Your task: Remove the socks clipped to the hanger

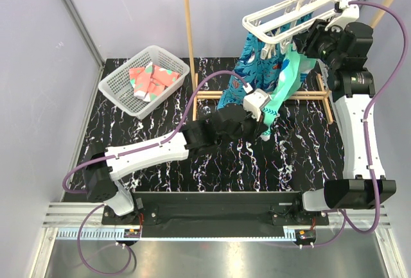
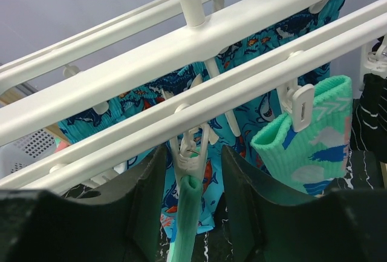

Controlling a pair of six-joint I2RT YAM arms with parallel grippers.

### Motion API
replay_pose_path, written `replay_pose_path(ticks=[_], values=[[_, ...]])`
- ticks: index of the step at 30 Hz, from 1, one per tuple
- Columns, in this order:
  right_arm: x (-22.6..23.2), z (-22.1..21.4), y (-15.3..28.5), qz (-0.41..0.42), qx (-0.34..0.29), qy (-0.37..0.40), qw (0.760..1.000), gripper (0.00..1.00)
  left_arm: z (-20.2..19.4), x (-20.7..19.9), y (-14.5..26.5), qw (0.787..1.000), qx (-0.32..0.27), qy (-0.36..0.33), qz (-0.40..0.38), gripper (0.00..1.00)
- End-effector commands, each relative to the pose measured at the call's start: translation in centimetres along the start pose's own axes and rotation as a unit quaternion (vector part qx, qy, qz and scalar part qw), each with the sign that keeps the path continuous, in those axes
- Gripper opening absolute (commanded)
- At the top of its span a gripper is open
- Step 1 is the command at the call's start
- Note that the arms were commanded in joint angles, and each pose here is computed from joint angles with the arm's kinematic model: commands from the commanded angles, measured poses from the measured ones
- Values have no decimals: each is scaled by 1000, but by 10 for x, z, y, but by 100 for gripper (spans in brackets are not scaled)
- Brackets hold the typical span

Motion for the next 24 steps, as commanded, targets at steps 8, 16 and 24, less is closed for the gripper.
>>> replay_pose_path(ticks=[8,16,24], values=[[1,24,-3,-11,-48,8,999,31,25,-19,8,999,-45,-2,-24,0],[2,21,0,-14,-48,5,999,3,22,-16,8,999,-44,-1,-17,0],[2,23,-3,-14,-57,-9,998,44,23,-18,9,999,-45,0,-21,0]])
Point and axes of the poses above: each gripper's point midway between its finger pads, its own y axis back along the fingers, its own x axis along the line the jaws close on, z = x × y, the point moved 7 cm from there along y, back along the fingers, and after that the axes turned 14 degrees about y, right-handed, at the moved point
